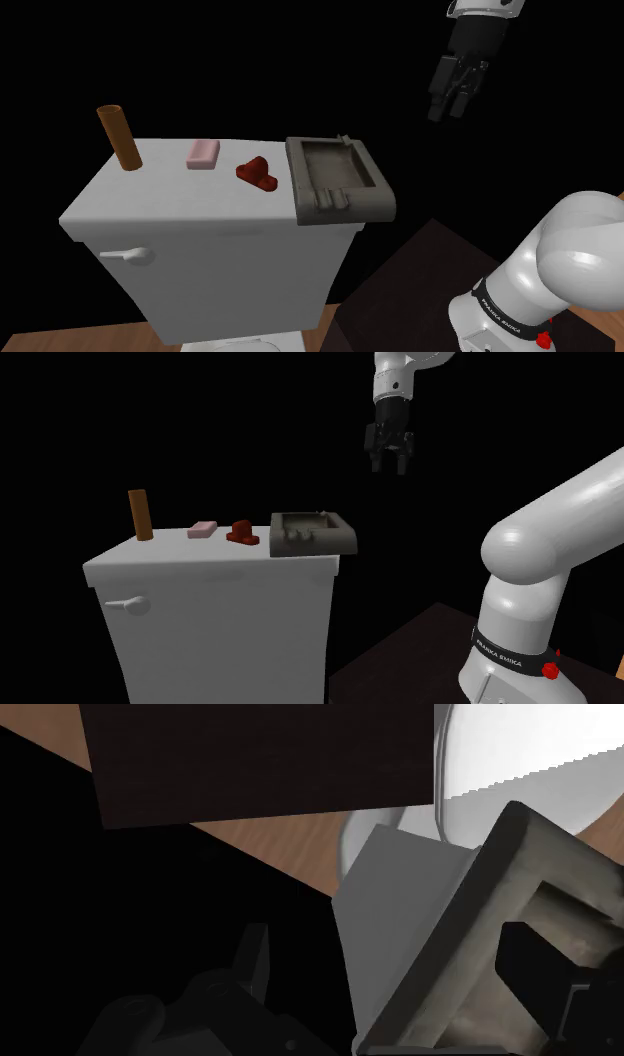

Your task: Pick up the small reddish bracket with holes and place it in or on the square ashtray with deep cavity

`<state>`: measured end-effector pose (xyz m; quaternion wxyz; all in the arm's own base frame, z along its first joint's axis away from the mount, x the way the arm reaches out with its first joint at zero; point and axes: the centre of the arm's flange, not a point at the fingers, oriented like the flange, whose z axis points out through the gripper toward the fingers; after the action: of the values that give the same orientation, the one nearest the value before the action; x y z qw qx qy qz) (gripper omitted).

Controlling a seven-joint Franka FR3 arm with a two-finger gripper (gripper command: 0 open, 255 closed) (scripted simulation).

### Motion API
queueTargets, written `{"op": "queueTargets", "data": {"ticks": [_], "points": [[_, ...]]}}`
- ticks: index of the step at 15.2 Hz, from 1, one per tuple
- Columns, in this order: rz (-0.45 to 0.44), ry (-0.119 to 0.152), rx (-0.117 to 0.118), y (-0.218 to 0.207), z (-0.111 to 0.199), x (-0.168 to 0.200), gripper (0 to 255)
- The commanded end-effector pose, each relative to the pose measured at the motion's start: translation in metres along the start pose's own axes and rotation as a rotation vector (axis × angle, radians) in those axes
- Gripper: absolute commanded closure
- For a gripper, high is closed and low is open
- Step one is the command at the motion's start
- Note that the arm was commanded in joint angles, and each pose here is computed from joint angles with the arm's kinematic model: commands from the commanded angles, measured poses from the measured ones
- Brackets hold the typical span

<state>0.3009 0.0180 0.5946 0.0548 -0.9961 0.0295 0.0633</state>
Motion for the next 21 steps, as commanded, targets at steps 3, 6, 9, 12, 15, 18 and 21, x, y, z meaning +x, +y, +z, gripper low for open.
{"op": "queueTargets", "data": {"ticks": [3,6,9,12,15,18,21], "points": [[-0.001,0.016,-0.013,-0.024,0.007,0.010,0],[-0.003,0.041,-0.032,-0.060,0.017,0.026,0],[-0.005,0.066,-0.051,-0.096,0.028,0.042,0],[-0.006,0.091,-0.070,-0.131,0.039,0.058,0],[-0.008,0.115,-0.089,-0.166,0.050,0.074,0],[-0.010,0.140,-0.108,-0.201,0.062,0.091,0],[-0.012,0.165,-0.127,-0.236,0.074,0.107,0]]}}
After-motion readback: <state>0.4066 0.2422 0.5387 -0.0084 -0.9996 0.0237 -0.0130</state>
